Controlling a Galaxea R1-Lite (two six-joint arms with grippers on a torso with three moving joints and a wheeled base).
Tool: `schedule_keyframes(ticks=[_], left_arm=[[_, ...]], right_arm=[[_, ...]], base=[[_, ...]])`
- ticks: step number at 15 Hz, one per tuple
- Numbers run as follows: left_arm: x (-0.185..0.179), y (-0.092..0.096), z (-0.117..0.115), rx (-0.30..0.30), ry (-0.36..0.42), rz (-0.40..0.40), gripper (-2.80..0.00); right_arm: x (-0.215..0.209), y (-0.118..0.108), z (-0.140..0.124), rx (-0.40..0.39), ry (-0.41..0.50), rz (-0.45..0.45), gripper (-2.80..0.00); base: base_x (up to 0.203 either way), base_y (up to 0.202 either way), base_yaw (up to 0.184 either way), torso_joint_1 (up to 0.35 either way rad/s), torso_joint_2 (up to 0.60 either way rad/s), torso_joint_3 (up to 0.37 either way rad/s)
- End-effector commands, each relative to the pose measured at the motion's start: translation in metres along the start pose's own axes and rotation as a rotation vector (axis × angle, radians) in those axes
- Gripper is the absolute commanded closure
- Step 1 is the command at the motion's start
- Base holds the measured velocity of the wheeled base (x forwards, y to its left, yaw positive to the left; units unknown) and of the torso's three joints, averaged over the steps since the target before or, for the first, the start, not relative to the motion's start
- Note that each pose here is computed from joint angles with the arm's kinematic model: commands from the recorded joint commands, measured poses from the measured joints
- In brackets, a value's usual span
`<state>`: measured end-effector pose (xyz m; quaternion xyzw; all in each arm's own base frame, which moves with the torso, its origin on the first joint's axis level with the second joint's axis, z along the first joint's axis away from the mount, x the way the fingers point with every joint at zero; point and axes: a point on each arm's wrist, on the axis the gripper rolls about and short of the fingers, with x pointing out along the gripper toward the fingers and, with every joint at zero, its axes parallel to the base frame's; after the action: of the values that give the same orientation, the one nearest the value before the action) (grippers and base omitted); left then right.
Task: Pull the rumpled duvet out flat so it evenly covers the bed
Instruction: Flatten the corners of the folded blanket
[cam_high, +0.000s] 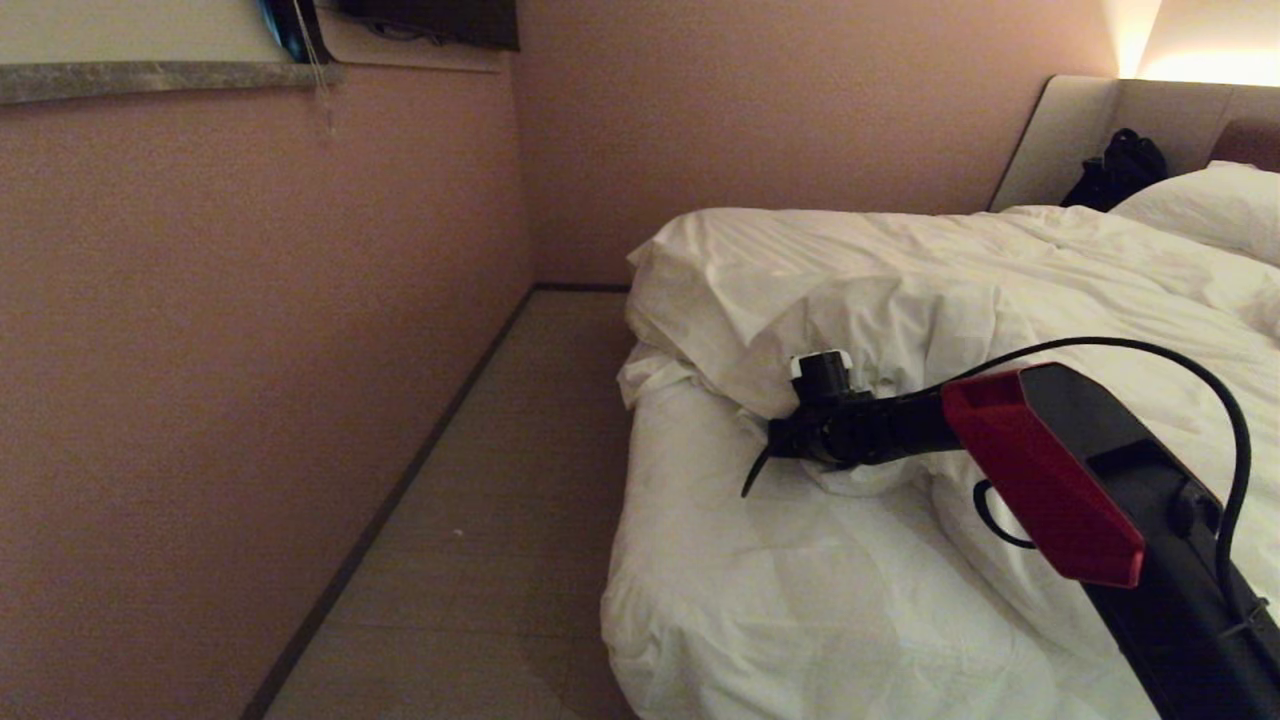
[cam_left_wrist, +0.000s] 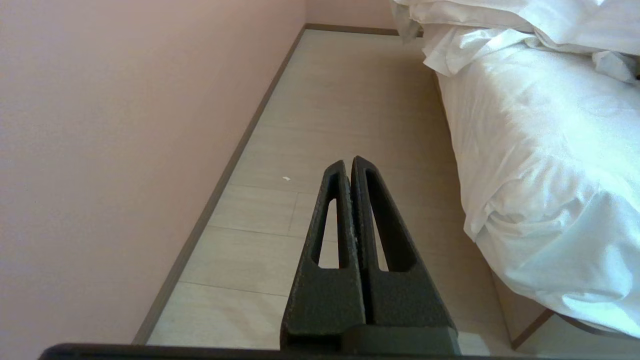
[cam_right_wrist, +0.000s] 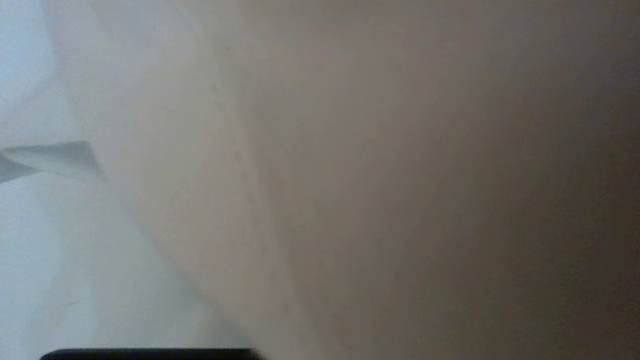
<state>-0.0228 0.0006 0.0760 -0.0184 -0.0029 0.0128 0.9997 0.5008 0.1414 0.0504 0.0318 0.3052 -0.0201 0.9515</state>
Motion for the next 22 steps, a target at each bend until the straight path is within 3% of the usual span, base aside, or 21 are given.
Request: schedule_keyframes(ticks=[1,7,12,18,22], left_arm=[[0.000,0.000,0.000,0.000,-0.001,0.000,0.00],[0.000,0.000,0.000,0.000,-0.001,0.000,0.00],[0.000,0.000,0.000,-0.001,-0.001,0.000,0.00],[0.000,0.000,0.000,0.000,-0.001,0.000,0.00],[0.000,0.000,0.000,0.000,-0.001,0.000,0.00]], right_arm=[[-0.016,0.005,0.015,0.024,-0.030,0.030,0.00],[-0.113,0.059,0.051,0.084,-0.018,0.245,0.00],[-0.174,0.117,0.039,0.040,0.023,0.379,0.00],[-0.253,0.145,0.043,0.004,0.009,0.508,0.00],[-0.308,0.168,0.030,-0.058,0.021,0.614,0.00]], base=[[0.000,0.000,0.000,0.000,0.00,0.000],[0.000,0.000,0.000,0.000,0.00,0.000],[0.000,0.000,0.000,0.000,0.00,0.000],[0.000,0.000,0.000,0.000,0.00,0.000],[0.000,0.000,0.000,0.000,0.00,0.000]])
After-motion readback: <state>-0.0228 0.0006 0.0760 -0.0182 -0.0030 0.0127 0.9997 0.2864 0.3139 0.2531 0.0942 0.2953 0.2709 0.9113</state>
